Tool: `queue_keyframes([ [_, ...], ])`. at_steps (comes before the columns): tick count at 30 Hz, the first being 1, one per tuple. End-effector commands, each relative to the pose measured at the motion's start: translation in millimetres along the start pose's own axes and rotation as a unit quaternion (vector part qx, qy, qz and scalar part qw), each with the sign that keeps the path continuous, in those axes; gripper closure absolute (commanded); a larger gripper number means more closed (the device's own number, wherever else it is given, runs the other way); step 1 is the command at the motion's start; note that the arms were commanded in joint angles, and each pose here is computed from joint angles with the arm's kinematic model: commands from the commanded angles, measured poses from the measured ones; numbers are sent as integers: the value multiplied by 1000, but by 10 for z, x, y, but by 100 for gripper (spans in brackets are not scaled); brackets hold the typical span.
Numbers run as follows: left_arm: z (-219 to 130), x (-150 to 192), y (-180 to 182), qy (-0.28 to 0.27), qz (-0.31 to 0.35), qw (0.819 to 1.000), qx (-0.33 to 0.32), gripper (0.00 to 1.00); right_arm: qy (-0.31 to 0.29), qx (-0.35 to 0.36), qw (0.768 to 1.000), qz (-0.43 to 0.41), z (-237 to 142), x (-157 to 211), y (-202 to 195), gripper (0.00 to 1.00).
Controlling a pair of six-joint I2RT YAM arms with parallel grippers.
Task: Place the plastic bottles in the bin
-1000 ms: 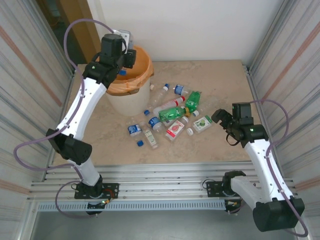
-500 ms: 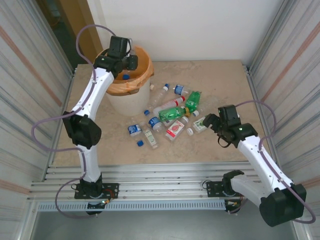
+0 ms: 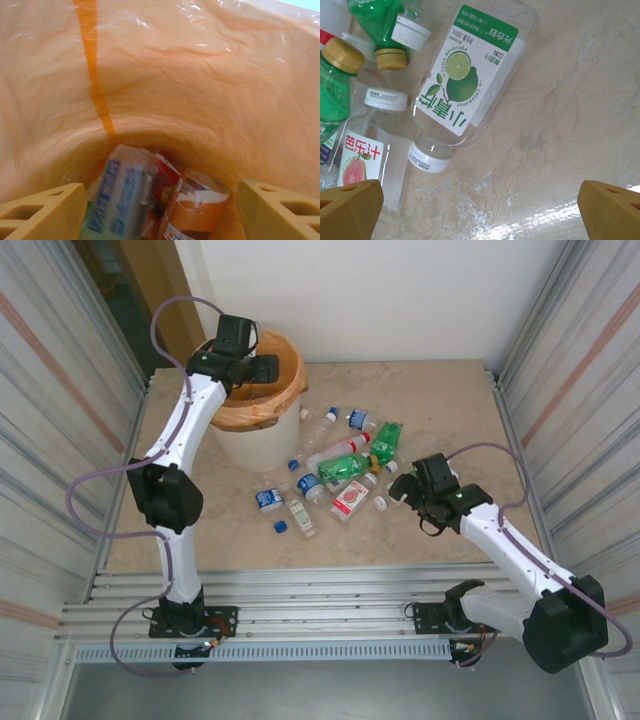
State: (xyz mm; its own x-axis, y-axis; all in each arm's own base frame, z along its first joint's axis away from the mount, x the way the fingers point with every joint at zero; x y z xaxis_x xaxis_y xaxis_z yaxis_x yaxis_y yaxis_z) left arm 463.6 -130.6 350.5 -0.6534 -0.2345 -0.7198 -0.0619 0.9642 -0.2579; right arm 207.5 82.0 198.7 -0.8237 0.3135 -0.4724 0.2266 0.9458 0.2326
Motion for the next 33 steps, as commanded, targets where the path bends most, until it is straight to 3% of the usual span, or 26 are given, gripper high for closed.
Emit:
queue_keyframes([
  [1,-403,-175,-34,-34,-13,999,24,19,-4,8,1000,16,57,6,23,2],
  [15,-1328,-111,-132,-114,-11,990,88,6,19,27,999,8,319,-142,196,2],
  [18,-1517,21,-182,-127,-2,987,102,1,21,34,999,4,393,-187,244,2],
  [24,-1881,368,-239,-153,14,980,129,1,25,45,999,0,579,-260,326,2],
  [33,-2105,787,-73,-156,-8,974,161,1,37,88,995,-5,905,-369,377,2],
])
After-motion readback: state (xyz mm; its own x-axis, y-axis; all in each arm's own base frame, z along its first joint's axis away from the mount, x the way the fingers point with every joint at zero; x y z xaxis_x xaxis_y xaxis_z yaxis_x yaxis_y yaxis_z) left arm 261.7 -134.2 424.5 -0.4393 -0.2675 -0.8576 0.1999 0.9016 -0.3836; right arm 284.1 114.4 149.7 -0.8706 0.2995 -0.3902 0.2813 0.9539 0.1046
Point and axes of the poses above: each hand's point on the last joint's axis, 136 mm out from that joint toward the fingers, its own z axis out along the fingers, its own y axis along the line the jaws close on, x = y × z, the point moved 10 cm from there along -z, back along the fingers, and after that the axes turned 15 degrees about -z, right-handed, at the moved point
